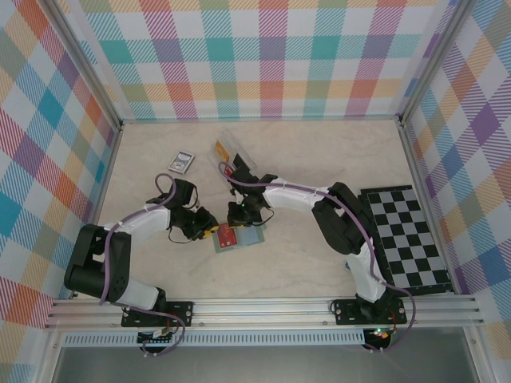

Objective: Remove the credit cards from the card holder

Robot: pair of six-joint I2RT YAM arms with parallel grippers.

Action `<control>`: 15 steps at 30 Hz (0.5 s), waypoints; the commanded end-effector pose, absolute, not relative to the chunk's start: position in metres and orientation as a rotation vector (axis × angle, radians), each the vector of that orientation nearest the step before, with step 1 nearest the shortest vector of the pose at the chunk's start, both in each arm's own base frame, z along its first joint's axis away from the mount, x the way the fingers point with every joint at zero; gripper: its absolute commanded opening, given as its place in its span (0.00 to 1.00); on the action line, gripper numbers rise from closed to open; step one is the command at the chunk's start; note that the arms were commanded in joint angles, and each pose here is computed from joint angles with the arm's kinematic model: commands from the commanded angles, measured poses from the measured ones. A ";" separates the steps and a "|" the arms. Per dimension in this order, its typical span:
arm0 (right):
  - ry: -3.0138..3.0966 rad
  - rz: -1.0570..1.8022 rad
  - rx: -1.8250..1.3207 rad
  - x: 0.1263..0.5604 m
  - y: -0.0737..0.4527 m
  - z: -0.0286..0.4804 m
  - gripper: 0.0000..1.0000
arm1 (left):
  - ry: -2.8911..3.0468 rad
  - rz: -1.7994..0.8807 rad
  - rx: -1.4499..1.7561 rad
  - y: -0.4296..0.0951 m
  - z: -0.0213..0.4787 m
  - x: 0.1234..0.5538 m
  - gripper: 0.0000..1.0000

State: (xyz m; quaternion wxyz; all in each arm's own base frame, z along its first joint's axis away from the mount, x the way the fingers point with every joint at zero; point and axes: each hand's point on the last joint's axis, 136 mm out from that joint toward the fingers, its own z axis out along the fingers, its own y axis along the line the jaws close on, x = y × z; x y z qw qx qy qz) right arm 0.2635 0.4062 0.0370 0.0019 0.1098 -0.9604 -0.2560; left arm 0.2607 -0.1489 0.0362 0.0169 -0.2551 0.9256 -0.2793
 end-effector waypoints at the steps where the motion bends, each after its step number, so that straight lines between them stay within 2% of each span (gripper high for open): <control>1: -2.986 -0.790 0.326 0.261 0.406 0.028 0.16 | 2.894 -0.899 -0.803 -0.154 0.033 0.258 0.22; 7: -2.995 -0.744 0.311 0.260 0.401 0.022 0.19 | 2.912 -0.893 -0.816 -0.154 0.028 0.257 0.21; 15: -2.979 -0.729 0.307 0.257 0.400 0.016 0.18 | 2.917 -0.901 -0.812 -0.155 0.028 0.257 0.21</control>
